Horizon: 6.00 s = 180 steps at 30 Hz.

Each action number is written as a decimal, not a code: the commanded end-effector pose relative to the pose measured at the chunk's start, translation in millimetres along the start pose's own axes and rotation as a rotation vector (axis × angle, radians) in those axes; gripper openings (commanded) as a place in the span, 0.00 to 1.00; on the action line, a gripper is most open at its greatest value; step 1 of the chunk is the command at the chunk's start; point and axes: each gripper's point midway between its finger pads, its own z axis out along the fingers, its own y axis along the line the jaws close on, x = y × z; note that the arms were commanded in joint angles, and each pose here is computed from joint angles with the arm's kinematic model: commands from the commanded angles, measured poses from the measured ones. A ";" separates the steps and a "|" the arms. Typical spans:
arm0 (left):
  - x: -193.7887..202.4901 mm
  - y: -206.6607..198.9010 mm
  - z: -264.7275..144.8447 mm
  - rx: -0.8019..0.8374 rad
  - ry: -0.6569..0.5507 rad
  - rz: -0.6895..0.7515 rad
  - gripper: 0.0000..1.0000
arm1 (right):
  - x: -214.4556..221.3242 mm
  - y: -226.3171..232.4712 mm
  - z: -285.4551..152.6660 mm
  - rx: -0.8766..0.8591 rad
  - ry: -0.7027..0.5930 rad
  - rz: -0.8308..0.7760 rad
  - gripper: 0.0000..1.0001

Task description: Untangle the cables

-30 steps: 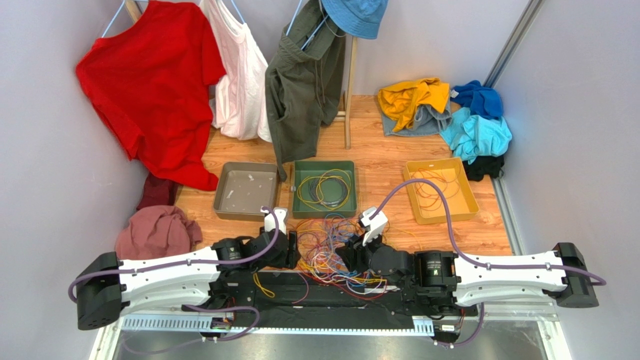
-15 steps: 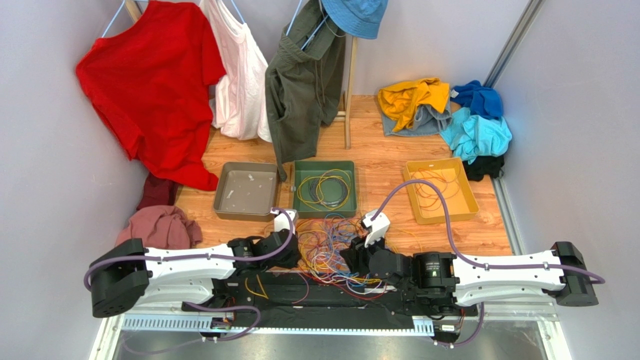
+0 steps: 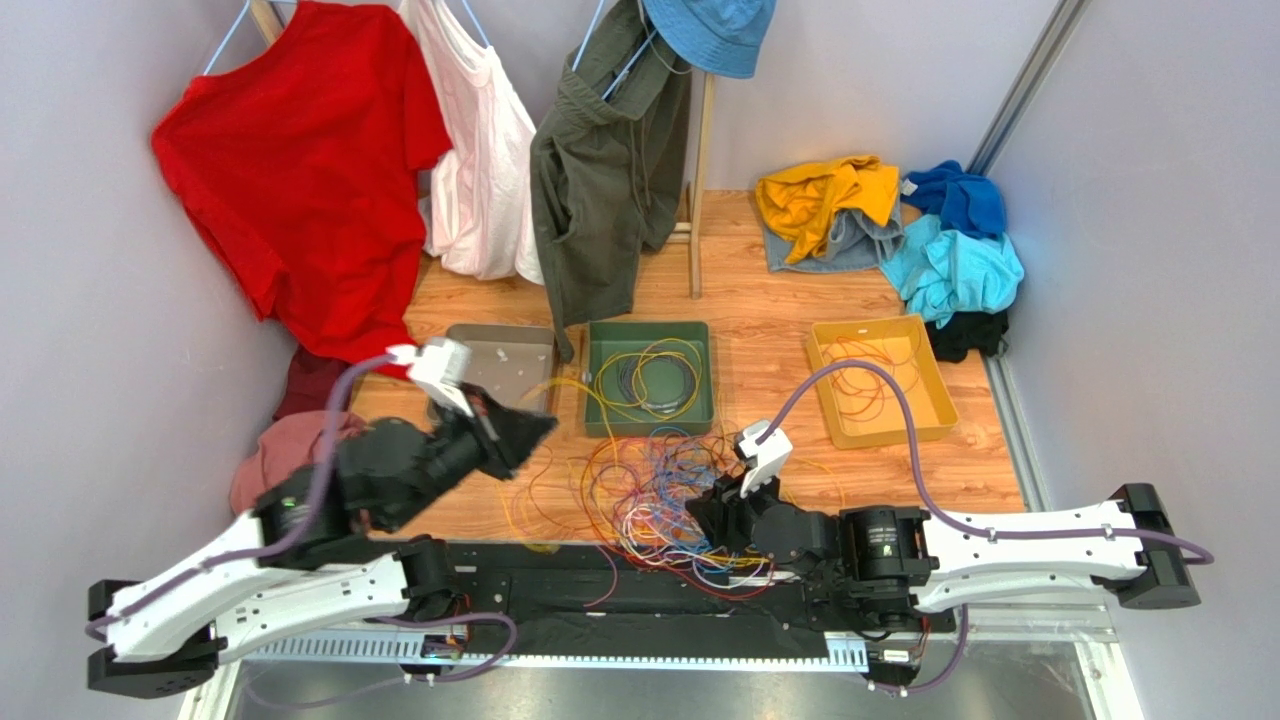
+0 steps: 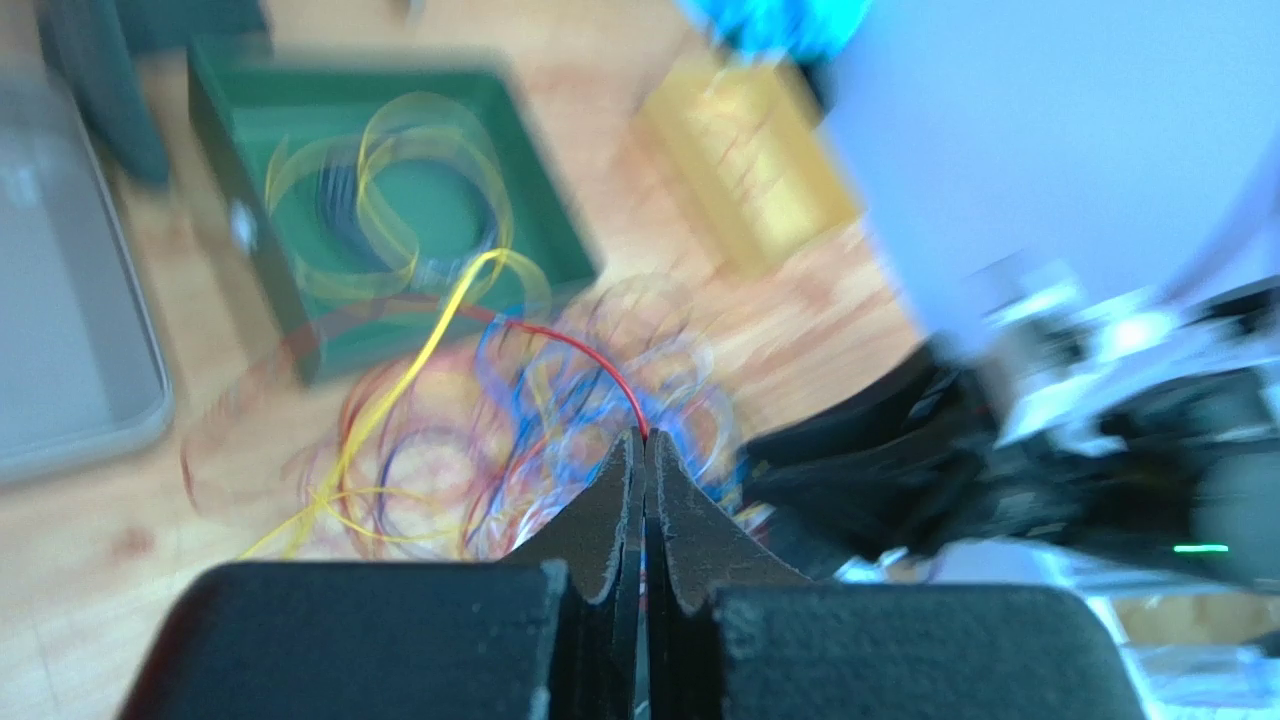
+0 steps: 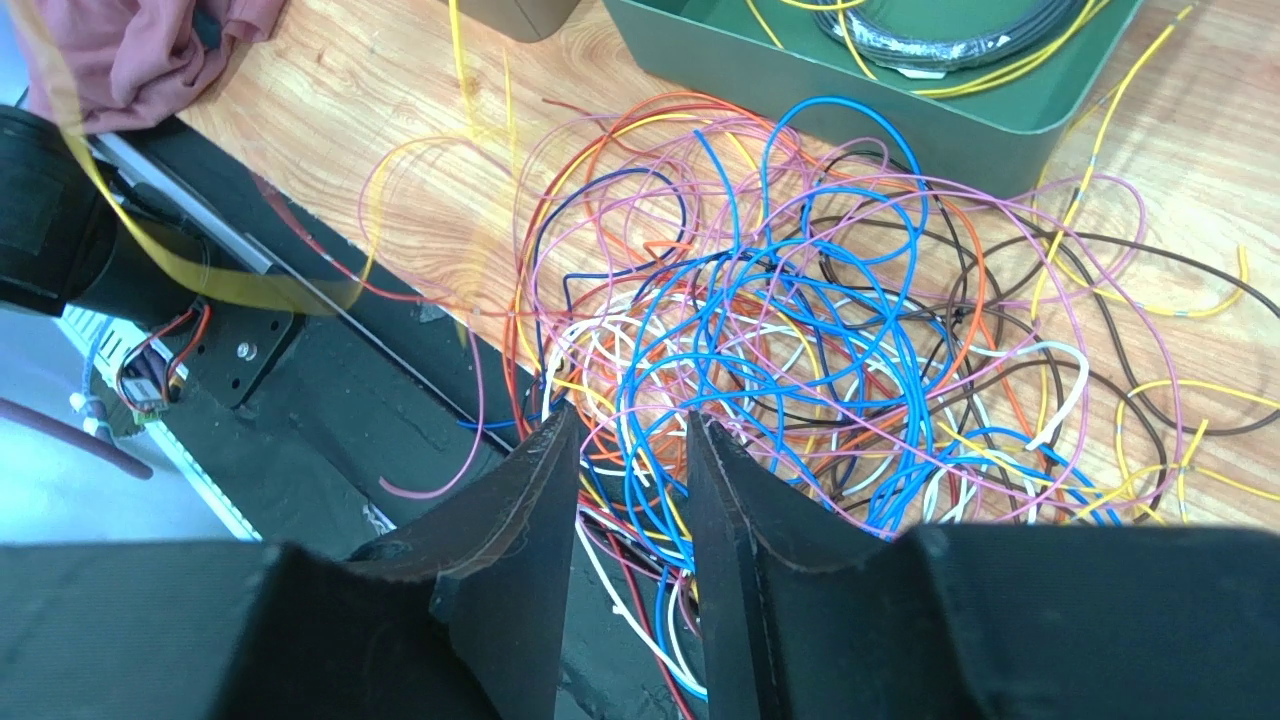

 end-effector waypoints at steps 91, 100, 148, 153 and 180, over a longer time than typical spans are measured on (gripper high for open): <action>111.1 11.6 59.1 0.062 0.186 -0.098 0.92 | -342.2 -88.6 -104.9 0.566 -0.425 -0.081 0.00; 127.0 33.5 47.8 0.027 0.213 -0.089 0.91 | -362.9 -187.0 -67.6 0.795 -0.399 0.073 0.00; 169.5 49.9 51.2 0.035 0.294 -0.118 0.90 | -299.7 -323.0 -90.7 1.105 -0.481 0.282 0.00; 172.4 51.1 52.5 0.028 0.305 -0.113 0.90 | -271.8 -339.0 -71.7 1.114 -0.417 0.303 0.00; 159.2 40.1 62.4 0.038 0.273 -0.080 0.90 | -182.7 -312.4 -46.6 0.910 -0.402 0.600 0.59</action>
